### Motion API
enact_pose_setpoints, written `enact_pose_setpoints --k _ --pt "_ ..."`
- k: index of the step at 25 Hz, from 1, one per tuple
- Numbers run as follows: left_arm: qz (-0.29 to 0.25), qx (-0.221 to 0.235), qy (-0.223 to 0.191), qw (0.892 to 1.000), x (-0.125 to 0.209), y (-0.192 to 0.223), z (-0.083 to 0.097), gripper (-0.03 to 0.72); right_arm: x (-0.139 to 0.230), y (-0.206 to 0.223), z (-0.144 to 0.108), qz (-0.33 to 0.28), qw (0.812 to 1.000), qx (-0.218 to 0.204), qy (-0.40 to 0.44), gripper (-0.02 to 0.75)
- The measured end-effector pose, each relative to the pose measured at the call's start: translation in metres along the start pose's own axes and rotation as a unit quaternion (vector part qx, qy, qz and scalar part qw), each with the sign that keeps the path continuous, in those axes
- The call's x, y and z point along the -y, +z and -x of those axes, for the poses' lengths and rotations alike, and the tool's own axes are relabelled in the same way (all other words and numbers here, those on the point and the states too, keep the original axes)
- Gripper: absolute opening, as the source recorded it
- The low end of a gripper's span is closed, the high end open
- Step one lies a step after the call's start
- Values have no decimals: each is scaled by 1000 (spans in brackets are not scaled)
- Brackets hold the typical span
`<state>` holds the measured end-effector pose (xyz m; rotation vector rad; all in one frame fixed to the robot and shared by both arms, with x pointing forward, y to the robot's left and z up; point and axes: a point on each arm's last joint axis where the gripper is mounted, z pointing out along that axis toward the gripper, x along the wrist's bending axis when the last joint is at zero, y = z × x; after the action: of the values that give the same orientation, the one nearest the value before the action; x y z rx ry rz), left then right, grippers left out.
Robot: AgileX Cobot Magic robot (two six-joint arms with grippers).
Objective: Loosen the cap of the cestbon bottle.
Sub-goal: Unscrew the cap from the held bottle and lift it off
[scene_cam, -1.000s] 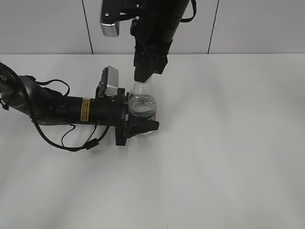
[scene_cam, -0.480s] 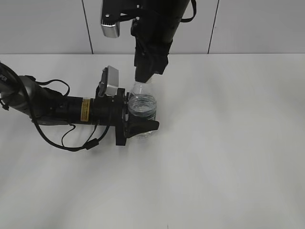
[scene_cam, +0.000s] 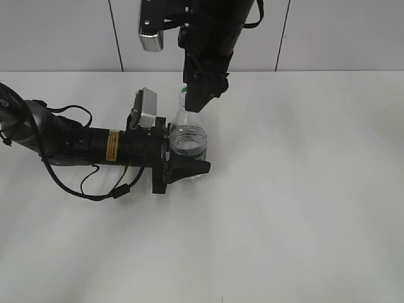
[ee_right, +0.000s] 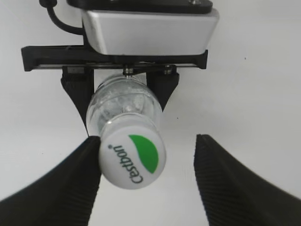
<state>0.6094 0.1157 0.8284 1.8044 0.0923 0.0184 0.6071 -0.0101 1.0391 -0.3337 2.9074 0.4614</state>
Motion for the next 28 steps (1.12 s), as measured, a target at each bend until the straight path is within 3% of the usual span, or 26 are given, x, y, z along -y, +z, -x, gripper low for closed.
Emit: enact_pose_setpoints --k 8,12,19,23,26,28 --pt "0 0 -2 1000 0 0 0 408 -5 -12 5 13 995 15 99 483" --pt "0 2 1 1000 0 0 0 408 -10 -22 9 31 986 32 162 483" --pt "0 2 2 1000 0 0 0 408 -13 -26 9 50 965 24 256 483" --pt "0 2 2 1000 0 0 0 408 -13 -29 9 50 933 26 356 483" --pt "0 2 2 1000 0 0 0 408 -11 -30 9 45 893 30 446 483" --pt "0 2 2 1000 0 0 0 408 -10 -30 10 44 858 31 512 483"
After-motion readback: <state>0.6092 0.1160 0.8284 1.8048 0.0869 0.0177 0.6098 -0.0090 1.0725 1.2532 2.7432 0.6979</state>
